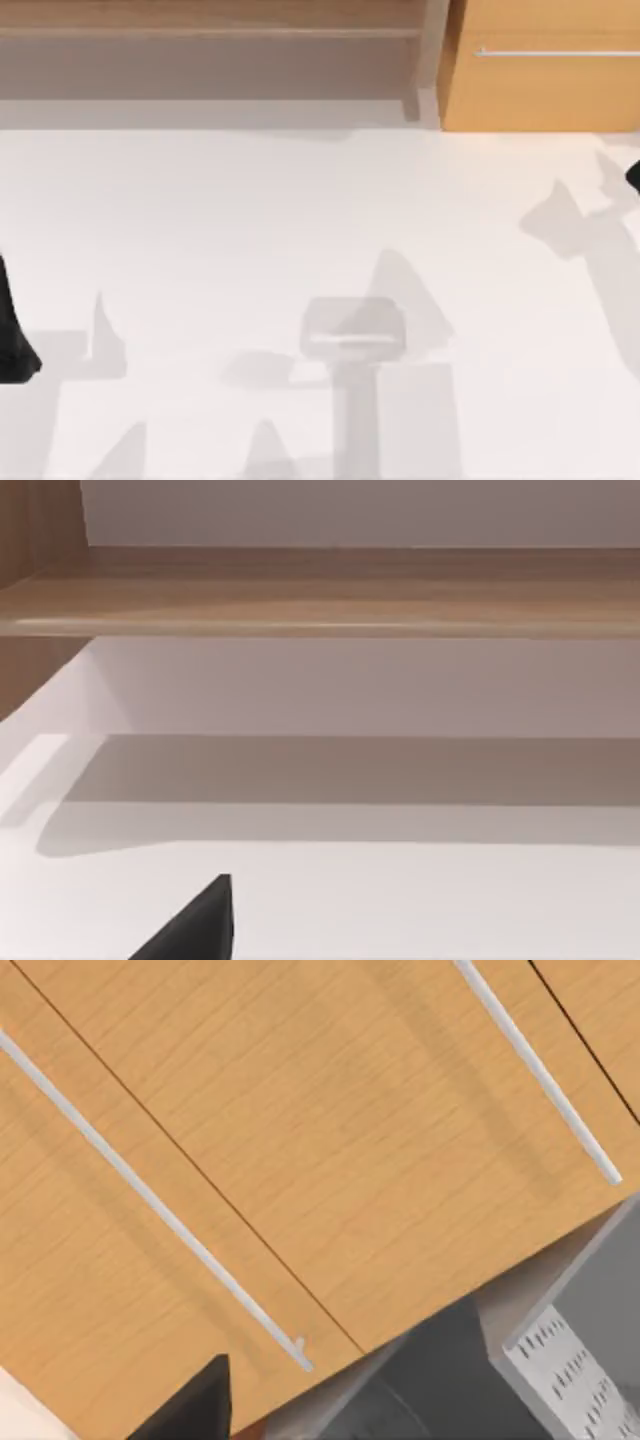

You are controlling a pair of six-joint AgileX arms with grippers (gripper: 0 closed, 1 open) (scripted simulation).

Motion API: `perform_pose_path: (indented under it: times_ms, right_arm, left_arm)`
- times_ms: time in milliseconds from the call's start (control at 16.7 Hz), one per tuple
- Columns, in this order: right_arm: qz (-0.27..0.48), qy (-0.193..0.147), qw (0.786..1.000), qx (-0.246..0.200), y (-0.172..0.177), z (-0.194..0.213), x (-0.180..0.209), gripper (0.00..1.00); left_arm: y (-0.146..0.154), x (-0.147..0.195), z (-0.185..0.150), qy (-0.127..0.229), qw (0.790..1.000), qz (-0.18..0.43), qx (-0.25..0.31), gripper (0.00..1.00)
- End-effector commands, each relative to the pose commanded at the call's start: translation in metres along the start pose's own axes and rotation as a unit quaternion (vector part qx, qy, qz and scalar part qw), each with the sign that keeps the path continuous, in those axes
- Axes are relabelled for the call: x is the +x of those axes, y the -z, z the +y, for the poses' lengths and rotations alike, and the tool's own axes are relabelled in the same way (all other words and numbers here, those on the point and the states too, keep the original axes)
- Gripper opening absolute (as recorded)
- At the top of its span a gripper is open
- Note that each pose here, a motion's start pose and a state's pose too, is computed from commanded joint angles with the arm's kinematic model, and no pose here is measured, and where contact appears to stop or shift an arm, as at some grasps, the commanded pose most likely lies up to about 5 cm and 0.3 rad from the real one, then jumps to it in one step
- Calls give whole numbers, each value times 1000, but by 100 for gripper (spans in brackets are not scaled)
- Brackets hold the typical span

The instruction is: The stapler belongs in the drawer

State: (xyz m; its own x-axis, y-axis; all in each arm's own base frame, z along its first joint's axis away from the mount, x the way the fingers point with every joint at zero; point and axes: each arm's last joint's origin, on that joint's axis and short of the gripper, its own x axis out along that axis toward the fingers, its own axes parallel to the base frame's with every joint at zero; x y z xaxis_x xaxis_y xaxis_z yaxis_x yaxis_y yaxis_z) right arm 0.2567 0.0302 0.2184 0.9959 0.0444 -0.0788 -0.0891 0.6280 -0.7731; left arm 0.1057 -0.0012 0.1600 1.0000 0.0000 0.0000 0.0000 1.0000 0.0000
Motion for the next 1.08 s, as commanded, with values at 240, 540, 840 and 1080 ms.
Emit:
perform_pose_path:
  times_ms: [240,540,840,1080]
  right_arm:
    - [0,11,991,-131,4,25,68,100]
    - [4,30,965,-259,25,73,130,100]
    - [11,44,944,-327,46,108,158,100]
    - [12,46,941,-334,48,111,160,100]
  left_arm:
    - [0,0,0,0,1000,0,0,100]
    - [0,0,0,0,1000,0,0,100]
    - [0,0,0,0,1000,0,0,100]
    - [0,0,0,0,1000,0,0,100]
